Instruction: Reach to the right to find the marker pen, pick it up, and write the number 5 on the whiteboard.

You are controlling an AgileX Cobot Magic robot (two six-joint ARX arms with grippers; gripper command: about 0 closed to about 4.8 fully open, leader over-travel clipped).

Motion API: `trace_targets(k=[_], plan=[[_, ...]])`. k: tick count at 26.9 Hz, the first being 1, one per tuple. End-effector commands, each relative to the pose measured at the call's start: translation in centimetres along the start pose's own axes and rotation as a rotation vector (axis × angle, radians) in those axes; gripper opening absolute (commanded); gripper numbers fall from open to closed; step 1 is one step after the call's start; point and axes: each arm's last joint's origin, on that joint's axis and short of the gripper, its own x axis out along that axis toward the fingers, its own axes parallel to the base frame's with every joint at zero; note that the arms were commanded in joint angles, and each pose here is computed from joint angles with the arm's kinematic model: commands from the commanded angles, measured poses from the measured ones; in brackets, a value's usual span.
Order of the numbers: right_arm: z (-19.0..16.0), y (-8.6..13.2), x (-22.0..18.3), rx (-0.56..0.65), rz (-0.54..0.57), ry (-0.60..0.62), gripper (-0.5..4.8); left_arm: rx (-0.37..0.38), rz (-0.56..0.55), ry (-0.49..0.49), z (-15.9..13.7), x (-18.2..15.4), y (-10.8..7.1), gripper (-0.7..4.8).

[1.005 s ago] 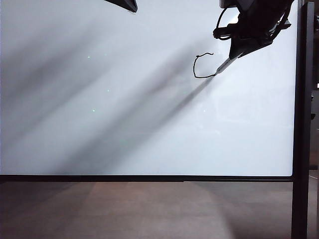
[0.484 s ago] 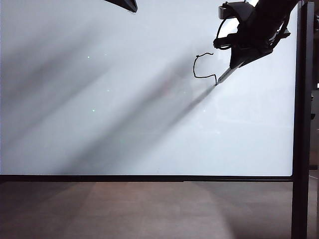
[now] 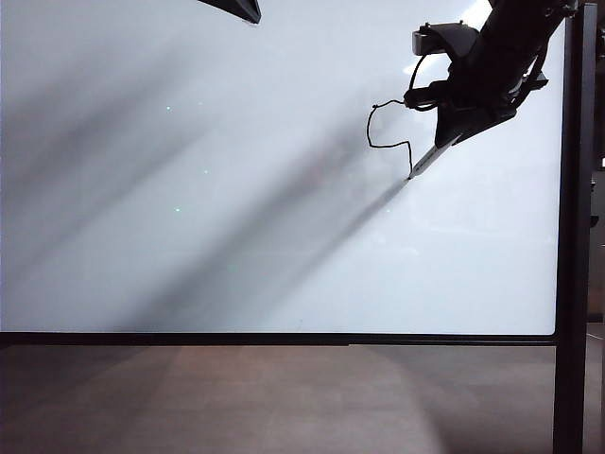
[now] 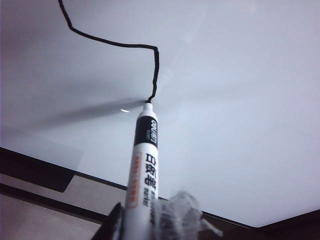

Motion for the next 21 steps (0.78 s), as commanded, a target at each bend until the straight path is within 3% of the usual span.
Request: trace_targets(k=[1, 21], plan=[[0.45, -0.15, -0.06, 0.007, -0.008, -0.031, -0.06, -0.002, 0.005, -0.013, 0.27, -0.15, 0.08, -0.05], [1.24, 0.05, -0.14, 0.057, 0.073, -0.12, -0.06, -0.001, 0.005, -0.013, 0.27, -0.15, 0.08, -0.05]])
